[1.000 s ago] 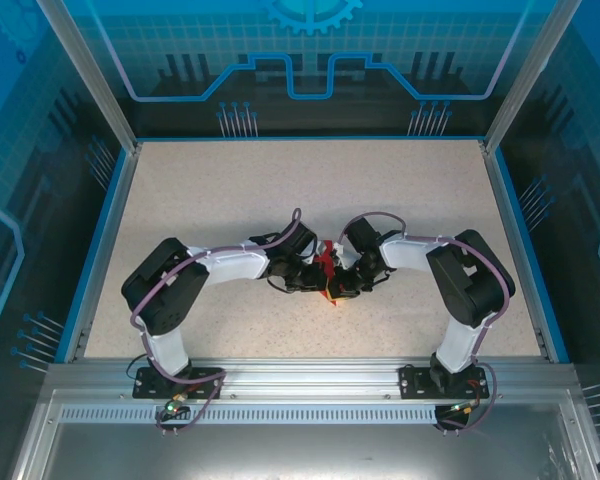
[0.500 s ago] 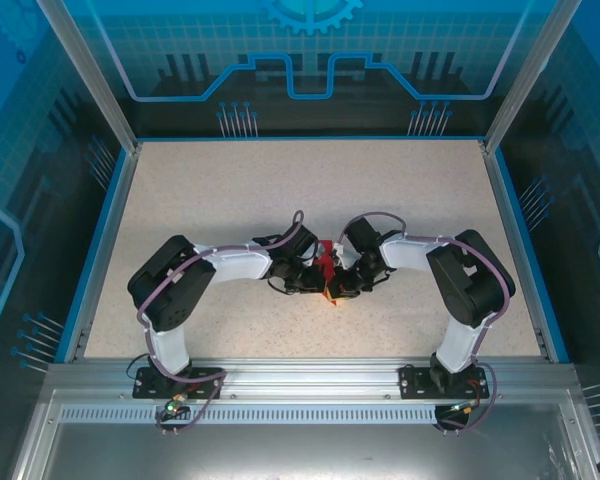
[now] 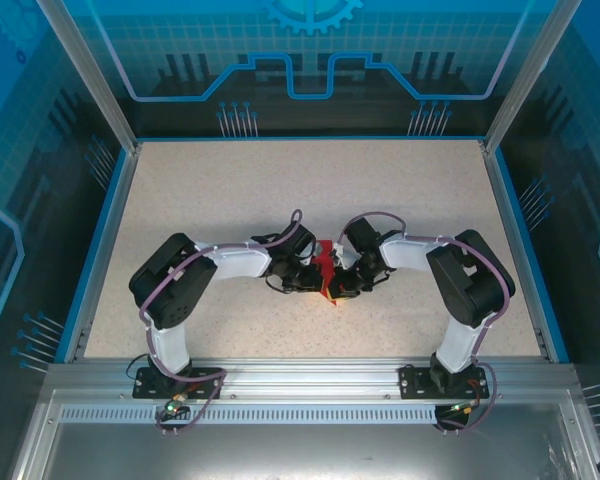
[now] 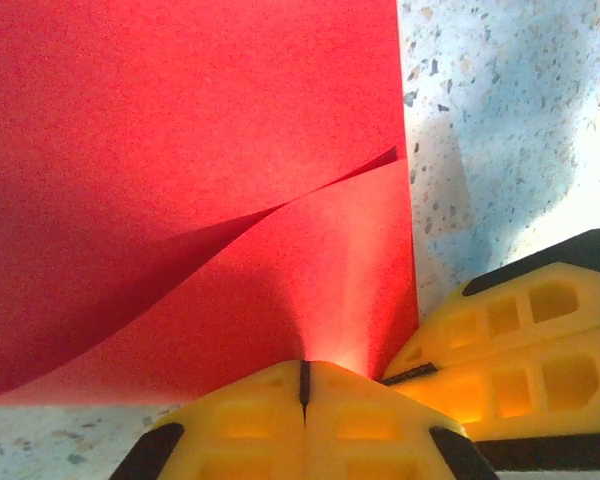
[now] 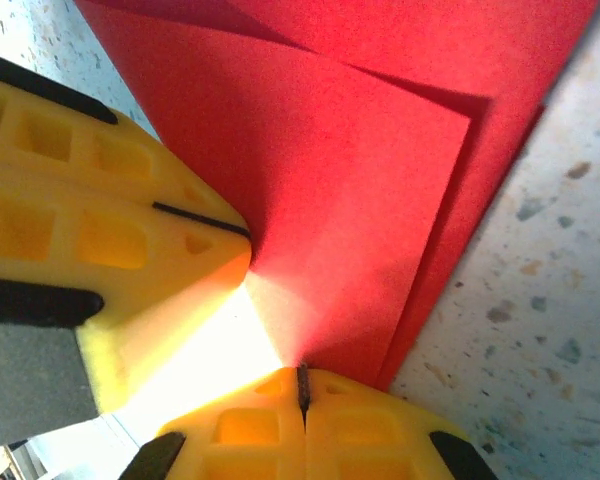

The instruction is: Fold a paper plane with a square sheet of paper (fold left side to right side)

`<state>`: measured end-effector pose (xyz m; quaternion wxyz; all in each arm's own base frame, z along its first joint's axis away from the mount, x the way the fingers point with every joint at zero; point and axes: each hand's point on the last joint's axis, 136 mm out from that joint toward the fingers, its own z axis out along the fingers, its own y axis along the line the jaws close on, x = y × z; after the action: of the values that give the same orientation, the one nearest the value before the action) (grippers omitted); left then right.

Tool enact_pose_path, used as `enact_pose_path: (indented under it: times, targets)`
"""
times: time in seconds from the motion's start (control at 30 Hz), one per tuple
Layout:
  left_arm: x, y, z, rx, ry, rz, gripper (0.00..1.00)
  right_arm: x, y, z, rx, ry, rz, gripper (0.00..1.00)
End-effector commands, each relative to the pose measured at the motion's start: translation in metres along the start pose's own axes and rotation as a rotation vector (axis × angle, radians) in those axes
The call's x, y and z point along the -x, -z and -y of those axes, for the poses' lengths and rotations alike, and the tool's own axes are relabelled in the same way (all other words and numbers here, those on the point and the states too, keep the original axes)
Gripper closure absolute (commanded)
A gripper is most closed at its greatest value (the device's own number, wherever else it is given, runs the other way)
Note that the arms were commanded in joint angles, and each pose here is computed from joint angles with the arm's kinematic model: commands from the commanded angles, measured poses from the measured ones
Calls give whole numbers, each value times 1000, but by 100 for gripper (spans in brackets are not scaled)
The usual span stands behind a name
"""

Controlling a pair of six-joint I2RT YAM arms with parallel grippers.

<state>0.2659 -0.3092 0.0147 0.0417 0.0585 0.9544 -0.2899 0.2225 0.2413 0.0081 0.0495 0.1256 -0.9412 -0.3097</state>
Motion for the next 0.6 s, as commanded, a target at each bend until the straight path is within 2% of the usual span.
enact_pose_path:
  times: [0.0, 0.27, 0.57]
  targets:
    - [10, 0, -32, 104, 15, 16, 97, -30, -13, 42, -175, -60, -103, 100]
    - [22, 11, -66, 182, 47, 26, 97, -32, -13, 44, -184, -60, -113, 100]
    - [21, 24, -102, 268, 74, 24, 98, -33, -11, 43, -186, -56, -112, 100]
